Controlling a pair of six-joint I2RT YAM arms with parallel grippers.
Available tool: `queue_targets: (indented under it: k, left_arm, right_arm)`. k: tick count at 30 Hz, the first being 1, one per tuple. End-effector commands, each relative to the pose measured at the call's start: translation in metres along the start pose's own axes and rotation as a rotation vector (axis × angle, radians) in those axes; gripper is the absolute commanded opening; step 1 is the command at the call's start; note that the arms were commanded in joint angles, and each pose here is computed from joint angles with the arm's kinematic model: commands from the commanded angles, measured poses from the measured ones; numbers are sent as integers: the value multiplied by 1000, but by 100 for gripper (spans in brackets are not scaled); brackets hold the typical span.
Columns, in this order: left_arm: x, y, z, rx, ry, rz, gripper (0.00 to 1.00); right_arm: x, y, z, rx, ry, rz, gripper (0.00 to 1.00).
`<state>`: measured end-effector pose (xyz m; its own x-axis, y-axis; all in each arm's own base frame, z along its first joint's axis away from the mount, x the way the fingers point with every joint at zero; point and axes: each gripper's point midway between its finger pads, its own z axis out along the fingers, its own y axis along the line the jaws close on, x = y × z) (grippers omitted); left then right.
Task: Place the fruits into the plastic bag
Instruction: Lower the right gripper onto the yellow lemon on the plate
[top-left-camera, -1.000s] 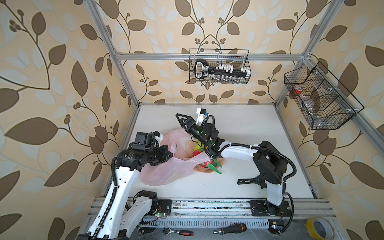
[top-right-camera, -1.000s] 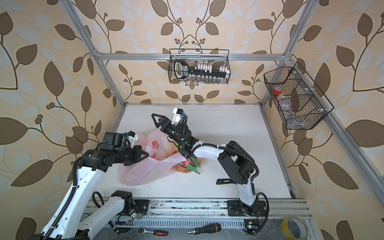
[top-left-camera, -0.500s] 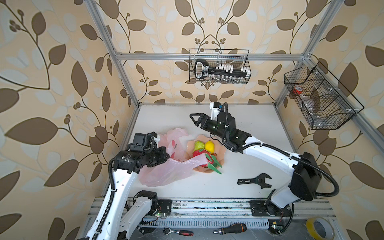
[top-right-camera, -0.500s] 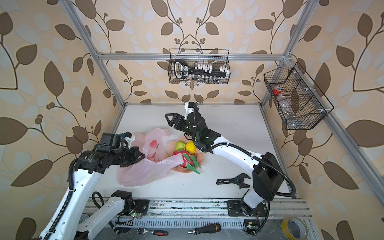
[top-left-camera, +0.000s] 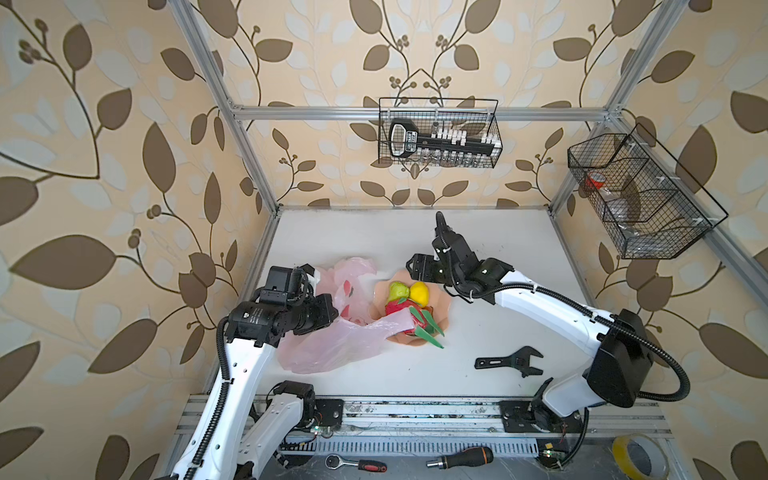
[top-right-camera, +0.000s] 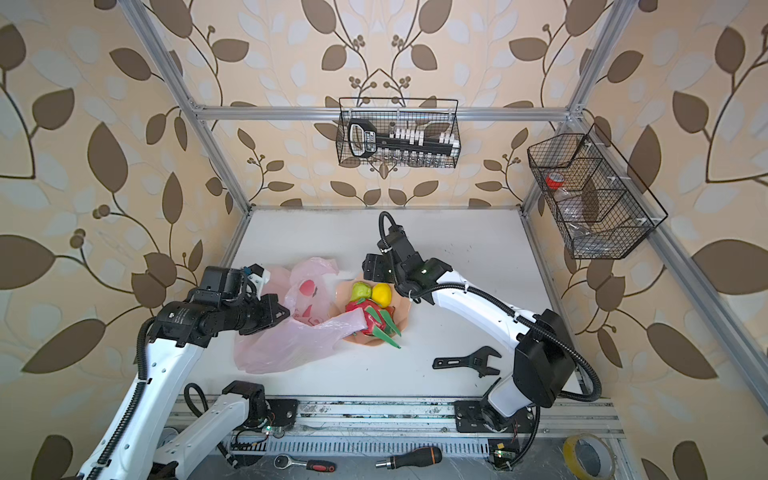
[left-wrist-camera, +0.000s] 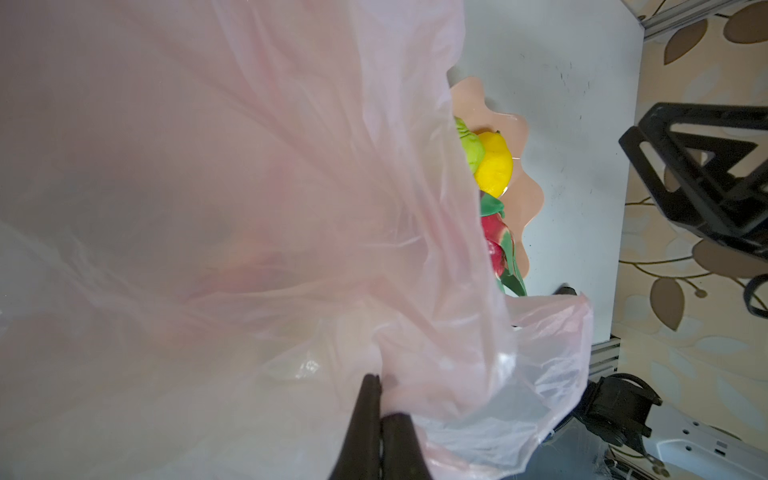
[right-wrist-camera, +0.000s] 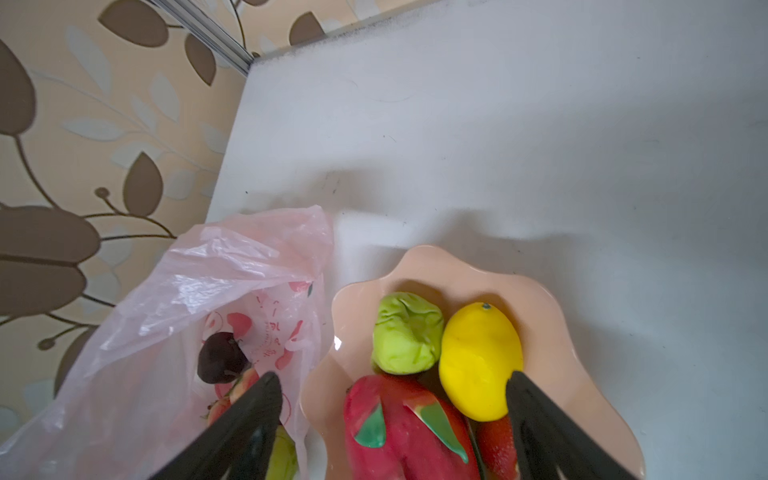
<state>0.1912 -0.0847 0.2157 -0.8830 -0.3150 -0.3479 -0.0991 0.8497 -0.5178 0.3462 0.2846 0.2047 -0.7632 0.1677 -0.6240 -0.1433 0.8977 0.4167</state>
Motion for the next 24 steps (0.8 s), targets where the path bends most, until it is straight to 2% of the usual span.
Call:
queue_targets:
  k: [1,17,24]
  left_arm:
    - [-3,-5,-8,1,-20,36,0]
    - [-5,-9,-12,16,-27,40,0]
    - [-4,-11,-13,24,-24,39,0]
  right_arm:
    - [10,-14,2,88,37,-67,85]
    - [46,-31,46,263,158,-230,84]
    - [52,-41,64,319,171,-242,81]
